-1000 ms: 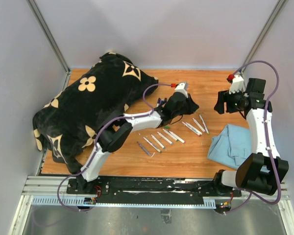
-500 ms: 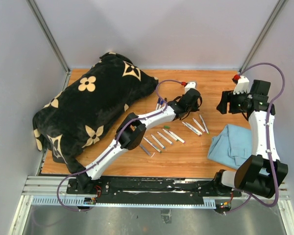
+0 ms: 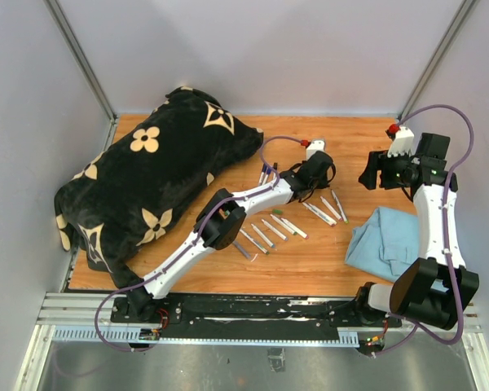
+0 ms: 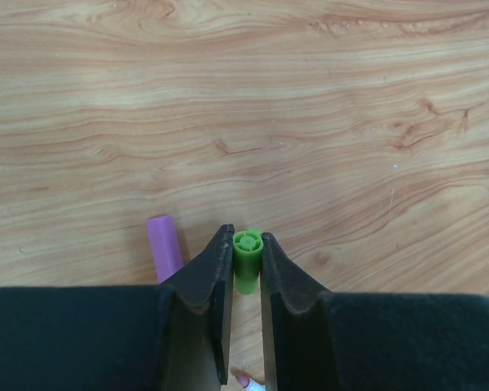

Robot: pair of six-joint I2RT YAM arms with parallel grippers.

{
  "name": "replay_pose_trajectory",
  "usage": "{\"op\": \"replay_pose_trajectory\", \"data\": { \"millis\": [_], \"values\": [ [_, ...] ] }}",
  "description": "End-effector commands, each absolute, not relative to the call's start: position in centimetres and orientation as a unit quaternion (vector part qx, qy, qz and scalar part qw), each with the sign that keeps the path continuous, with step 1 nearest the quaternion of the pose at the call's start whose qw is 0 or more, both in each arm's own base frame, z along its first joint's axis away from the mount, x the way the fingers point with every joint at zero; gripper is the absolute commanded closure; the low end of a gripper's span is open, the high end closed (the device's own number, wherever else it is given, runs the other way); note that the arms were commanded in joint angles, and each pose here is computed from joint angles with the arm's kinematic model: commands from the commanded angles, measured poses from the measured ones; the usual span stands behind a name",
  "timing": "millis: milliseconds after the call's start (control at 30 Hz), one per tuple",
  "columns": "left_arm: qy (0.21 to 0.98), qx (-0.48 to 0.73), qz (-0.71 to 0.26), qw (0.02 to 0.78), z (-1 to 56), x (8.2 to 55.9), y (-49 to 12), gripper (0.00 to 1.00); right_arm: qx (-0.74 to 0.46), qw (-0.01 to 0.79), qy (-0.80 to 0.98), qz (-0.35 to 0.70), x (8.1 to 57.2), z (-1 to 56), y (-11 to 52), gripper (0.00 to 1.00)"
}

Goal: Open the pen caps
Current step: Place the pen cap at the center of the board.

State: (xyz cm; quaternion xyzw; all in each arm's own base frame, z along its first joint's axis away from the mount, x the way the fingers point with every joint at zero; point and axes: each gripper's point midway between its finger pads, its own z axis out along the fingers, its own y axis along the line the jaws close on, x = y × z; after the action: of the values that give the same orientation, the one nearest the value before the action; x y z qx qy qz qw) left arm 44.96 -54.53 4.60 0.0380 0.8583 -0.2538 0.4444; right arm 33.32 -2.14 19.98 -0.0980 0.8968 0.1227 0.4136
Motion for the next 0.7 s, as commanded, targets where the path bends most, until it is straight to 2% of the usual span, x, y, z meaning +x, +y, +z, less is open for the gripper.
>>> {"op": "replay_pose_trajectory", "data": {
  "millis": [0,200,433,667],
  "values": [
    [0.852,0.035,-0.251,0.458,4.8,45.7,-54.6,0.80,-0.092,0.421,0.893,0.131,33.1,20.2,-2.1,0.30],
    [0.850,0.037,-0.251,0.461,5.3,45.9,-54.5,0.71,-0.093,0.421,0.892,0.134,33.1,20.2,-2.0,0.30],
    [0.845,0.036,-0.254,0.470,7.0,46.1,-54.4,0.68,-0.093,0.421,0.892,0.138,33.0,20.2,-1.9,0.30],
    [0.821,0.052,-0.288,0.490,13.0,45.4,-54.5,0.63,-0.106,0.425,0.886,0.152,32.9,20.4,-1.3,0.30]
  ]
}}
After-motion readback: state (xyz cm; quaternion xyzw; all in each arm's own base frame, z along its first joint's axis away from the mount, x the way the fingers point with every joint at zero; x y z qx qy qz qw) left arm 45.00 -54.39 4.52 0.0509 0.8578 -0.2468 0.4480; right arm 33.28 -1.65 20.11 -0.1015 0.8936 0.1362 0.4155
